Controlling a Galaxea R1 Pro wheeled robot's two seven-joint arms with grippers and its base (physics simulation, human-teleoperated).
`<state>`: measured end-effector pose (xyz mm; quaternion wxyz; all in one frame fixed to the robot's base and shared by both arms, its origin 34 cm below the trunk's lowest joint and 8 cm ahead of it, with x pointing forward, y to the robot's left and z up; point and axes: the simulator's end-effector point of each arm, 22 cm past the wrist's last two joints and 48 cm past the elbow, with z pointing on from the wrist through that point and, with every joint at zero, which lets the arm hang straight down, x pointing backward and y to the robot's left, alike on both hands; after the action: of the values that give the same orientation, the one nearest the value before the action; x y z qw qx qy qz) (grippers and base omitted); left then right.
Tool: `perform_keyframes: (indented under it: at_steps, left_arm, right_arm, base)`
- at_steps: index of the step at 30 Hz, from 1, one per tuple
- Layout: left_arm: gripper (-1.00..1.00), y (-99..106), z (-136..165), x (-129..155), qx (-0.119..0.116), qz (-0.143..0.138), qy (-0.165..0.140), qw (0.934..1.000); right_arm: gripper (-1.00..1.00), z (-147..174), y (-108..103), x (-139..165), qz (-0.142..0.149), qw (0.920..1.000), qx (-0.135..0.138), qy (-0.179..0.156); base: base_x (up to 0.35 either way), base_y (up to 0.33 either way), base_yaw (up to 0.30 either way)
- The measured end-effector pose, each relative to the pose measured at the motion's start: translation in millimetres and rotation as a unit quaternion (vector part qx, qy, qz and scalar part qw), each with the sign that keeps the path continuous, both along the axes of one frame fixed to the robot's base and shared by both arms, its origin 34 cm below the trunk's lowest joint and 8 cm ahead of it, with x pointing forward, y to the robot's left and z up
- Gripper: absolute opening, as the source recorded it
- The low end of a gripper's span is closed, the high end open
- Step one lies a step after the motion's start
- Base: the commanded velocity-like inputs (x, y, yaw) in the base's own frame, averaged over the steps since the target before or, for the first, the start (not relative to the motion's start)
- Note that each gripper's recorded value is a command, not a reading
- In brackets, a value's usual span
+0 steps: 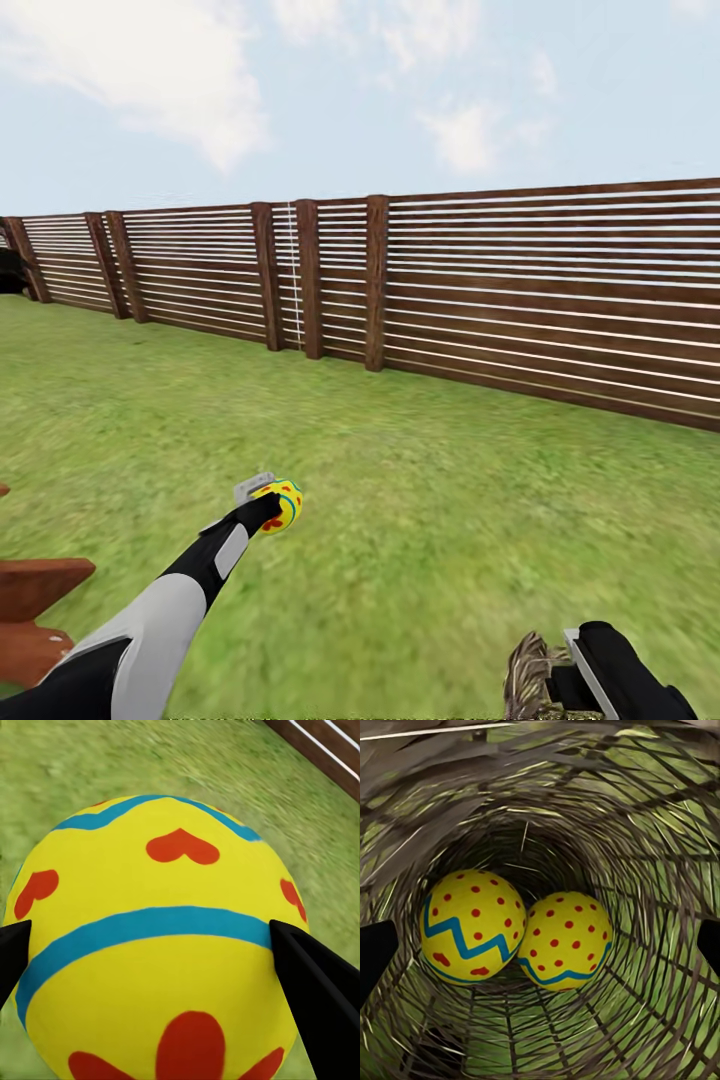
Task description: Take the three Easter eggs out of the wicker basket on the lawn in the garden, then place them on the lawn next to a single tree (choose any tree) so that all three eggs are next to the same tree and none are left in the basket.
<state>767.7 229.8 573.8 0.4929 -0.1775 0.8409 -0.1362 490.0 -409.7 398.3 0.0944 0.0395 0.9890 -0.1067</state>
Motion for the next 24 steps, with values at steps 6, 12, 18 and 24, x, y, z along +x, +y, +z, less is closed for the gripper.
perform_keyframes:
  at_steps: [6,12,18,24]
  left_arm:
    - [-1.00,-0.8,-12.9,-3.0,0.000,0.000,0.000,1.0000]
    - [-1.00,-1.0,-26.2,-6.1,0.000,0.000,0.000,1.0000]
    - [-1.00,-7.0,-44.8,-12.4,-0.003,-0.004,0.006,1.0000]
    - [-1.00,-8.7,-61.2,-17.5,0.013,-0.014,0.009,0.9998]
  right_arm:
    - [1.00,-12.9,-0.2,-2.9,-0.001,1.0000,0.000,0.000]
    - [1.00,-26.1,-0.1,-5.9,0.000,1.0000,0.000,0.000]
    - [1.00,-39.3,-1.1,-9.4,-0.003,1.0000,0.001,-0.001]
    - [1.00,-47.6,-21.4,-13.8,-0.011,0.9999,-0.011,-0.003]
  base:
    - [0.000,0.000,0.000]
    - [0.000,0.000,0.000]
    - [0.000,0.000,0.000]
    - [0.000,0.000,0.000]
